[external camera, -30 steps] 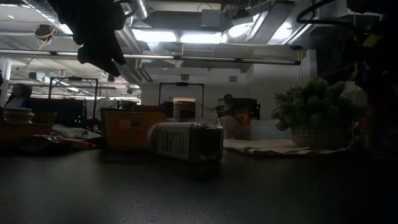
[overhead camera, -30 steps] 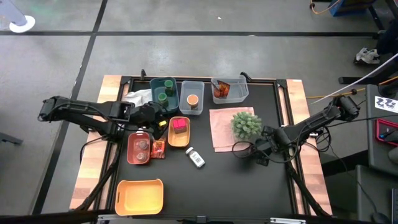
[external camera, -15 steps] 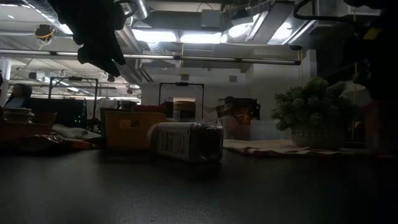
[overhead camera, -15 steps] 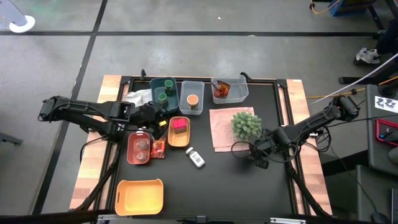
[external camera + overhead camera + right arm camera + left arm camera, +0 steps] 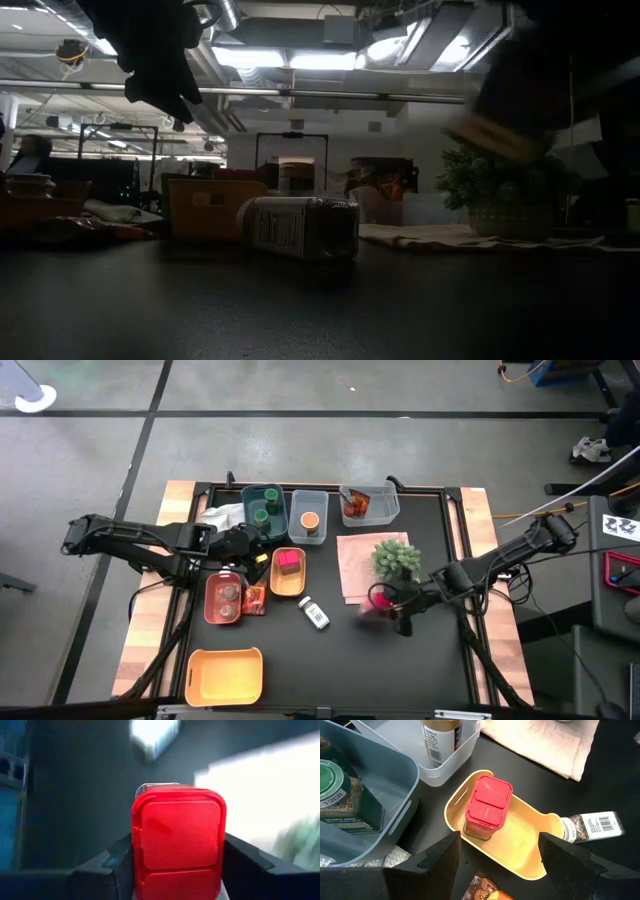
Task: Sort spices by type
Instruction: Put the red seasoning can into the top yellow bin, then put the orange seasoning pack into the right transparent bin
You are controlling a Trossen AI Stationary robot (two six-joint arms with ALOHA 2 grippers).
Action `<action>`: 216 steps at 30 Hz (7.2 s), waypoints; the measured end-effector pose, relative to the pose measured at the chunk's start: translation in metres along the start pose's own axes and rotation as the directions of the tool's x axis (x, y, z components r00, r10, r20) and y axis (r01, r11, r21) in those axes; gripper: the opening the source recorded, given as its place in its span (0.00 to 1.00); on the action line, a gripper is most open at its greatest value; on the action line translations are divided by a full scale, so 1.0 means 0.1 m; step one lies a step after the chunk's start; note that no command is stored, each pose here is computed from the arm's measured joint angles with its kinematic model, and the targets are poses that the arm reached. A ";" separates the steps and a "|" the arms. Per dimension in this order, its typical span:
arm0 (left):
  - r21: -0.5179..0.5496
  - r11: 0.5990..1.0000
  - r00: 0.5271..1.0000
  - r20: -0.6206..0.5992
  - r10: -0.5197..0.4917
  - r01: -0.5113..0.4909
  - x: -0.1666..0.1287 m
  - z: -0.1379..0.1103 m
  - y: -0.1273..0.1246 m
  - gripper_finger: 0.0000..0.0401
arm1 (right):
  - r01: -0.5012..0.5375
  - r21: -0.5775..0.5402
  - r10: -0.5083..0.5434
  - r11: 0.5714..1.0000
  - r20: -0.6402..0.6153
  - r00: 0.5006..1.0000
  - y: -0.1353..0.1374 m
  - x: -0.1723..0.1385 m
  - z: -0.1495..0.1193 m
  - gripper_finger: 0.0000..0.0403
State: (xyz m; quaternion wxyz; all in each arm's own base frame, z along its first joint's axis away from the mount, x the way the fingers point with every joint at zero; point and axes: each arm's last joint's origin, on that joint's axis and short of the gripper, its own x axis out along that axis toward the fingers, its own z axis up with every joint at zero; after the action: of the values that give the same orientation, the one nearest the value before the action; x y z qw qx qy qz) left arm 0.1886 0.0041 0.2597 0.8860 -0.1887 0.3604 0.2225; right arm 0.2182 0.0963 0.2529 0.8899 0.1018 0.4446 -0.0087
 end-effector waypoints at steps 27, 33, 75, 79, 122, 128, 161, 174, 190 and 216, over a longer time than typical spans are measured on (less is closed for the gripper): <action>-0.132 0.991 0.999 -0.042 0.029 -0.034 0.13 -0.02 -0.03 0.63 | 0.196 -0.346 -0.001 0.918 0.492 0.871 -0.71 1.46 1.22 0.57; -0.126 0.990 0.993 -0.104 0.050 -0.063 0.29 -0.08 -0.13 0.63 | 0.240 -0.382 -0.040 0.893 0.463 0.885 -0.71 1.60 1.39 0.57; -0.123 0.977 0.967 -0.207 0.149 -0.177 0.71 -0.24 -0.27 0.63 | 0.240 -0.407 -0.047 0.882 0.431 0.901 -0.70 1.62 1.40 0.57; -0.117 0.976 0.964 -0.216 0.155 -0.183 0.71 -0.24 -0.26 0.63 | 0.240 -0.406 -0.046 0.882 0.433 0.900 -0.71 1.71 1.38 0.57; 0.058 0.995 0.923 -0.373 0.097 -0.081 0.54 -0.22 -0.26 0.63 | 0.268 -0.382 -0.068 0.885 0.463 0.884 -0.71 1.74 1.40 0.74; 0.129 0.991 0.876 -0.481 0.032 0.035 0.53 -0.32 -0.25 0.63 | 0.267 -0.379 -0.066 0.886 0.466 0.882 -0.69 1.56 1.44 0.74; 0.287 0.937 0.854 -0.520 -0.021 0.198 0.68 -0.89 -0.31 0.63 | 0.236 -0.325 -0.064 0.916 0.461 0.885 -0.66 1.19 1.50 0.74; 0.329 0.924 0.826 -0.563 0.028 0.193 0.83 -1.01 -0.30 0.57 | 0.241 -0.318 -0.055 0.917 0.496 0.866 -0.64 1.01 1.55 0.74; 0.324 0.926 0.838 -0.545 0.014 0.194 0.80 -0.87 -0.40 0.16 | 0.160 -0.236 -0.027 0.958 0.484 0.874 -0.63 1.02 1.54 0.74; 0.428 0.891 0.831 -0.543 0.118 0.154 0.43 -0.50 -0.67 0.04 | -0.011 -0.131 0.070 0.991 0.458 0.886 -0.60 1.03 1.53 0.74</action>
State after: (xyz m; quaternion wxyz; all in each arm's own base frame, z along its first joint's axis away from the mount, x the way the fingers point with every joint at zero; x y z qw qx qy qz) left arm 0.2237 -0.0651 0.2068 0.7637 -0.0361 0.6419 0.0588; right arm 0.3943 0.0161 0.2503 0.9746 0.0503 0.2177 0.0136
